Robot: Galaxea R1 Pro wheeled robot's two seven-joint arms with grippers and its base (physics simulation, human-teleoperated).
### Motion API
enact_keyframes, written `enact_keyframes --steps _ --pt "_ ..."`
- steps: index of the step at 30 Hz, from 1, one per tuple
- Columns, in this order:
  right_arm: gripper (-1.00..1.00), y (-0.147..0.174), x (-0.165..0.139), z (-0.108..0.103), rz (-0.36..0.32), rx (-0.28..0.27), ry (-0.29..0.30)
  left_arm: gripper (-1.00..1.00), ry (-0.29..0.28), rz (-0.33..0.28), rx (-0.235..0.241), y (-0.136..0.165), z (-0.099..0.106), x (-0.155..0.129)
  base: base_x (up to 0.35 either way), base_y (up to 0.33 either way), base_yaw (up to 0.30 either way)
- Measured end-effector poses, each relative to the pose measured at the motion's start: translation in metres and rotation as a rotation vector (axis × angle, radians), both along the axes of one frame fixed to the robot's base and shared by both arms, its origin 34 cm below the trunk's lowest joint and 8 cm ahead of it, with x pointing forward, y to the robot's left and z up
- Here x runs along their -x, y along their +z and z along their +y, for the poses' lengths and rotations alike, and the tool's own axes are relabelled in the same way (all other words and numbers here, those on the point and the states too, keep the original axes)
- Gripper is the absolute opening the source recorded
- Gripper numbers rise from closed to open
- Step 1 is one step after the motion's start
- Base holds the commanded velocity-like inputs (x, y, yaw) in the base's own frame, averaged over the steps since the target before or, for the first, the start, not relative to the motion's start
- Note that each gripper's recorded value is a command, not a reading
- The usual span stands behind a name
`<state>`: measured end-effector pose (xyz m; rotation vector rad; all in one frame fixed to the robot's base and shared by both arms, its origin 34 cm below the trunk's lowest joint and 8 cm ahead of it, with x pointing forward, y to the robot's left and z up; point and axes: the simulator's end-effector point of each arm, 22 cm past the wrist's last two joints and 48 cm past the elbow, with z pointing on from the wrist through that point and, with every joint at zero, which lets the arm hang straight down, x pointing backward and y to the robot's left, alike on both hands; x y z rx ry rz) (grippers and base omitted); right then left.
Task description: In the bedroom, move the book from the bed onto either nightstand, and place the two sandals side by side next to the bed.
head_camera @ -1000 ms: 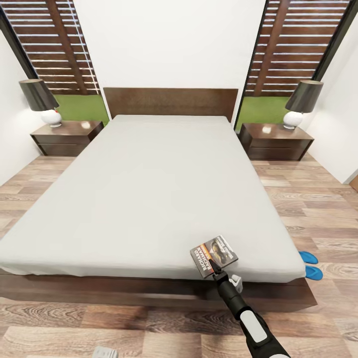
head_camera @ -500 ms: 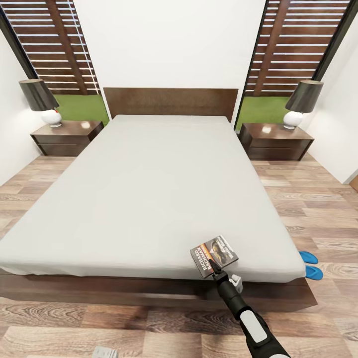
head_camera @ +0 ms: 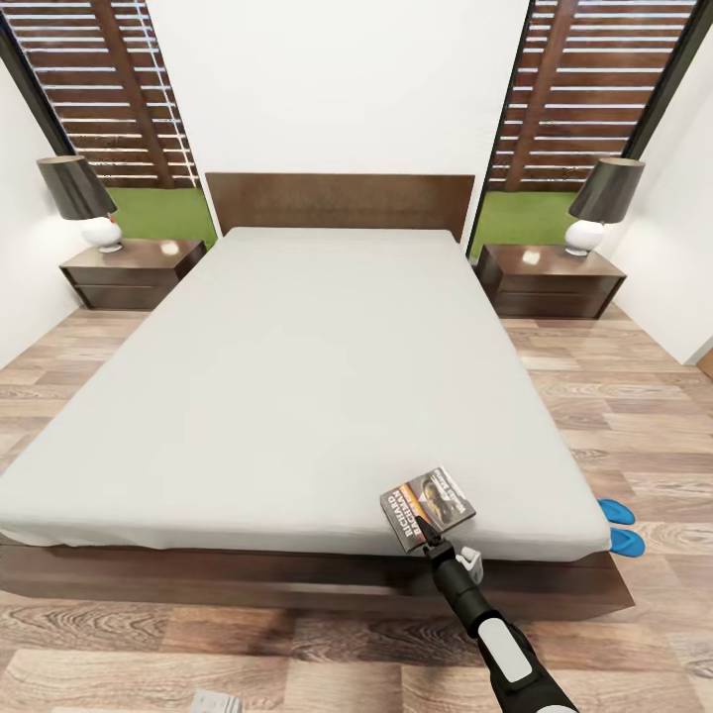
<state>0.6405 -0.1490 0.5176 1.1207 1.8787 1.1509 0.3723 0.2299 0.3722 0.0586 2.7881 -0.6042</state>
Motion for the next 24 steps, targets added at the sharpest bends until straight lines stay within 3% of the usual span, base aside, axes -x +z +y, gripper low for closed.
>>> enact_keyframes --steps 24 --pt "1.00 0.0002 -0.0001 -0.0002 -0.001 0.000 0.000 1.00 -0.001 0.000 -0.001 -0.0001 0.0001 0.0001 0.000 0.063 0.000"
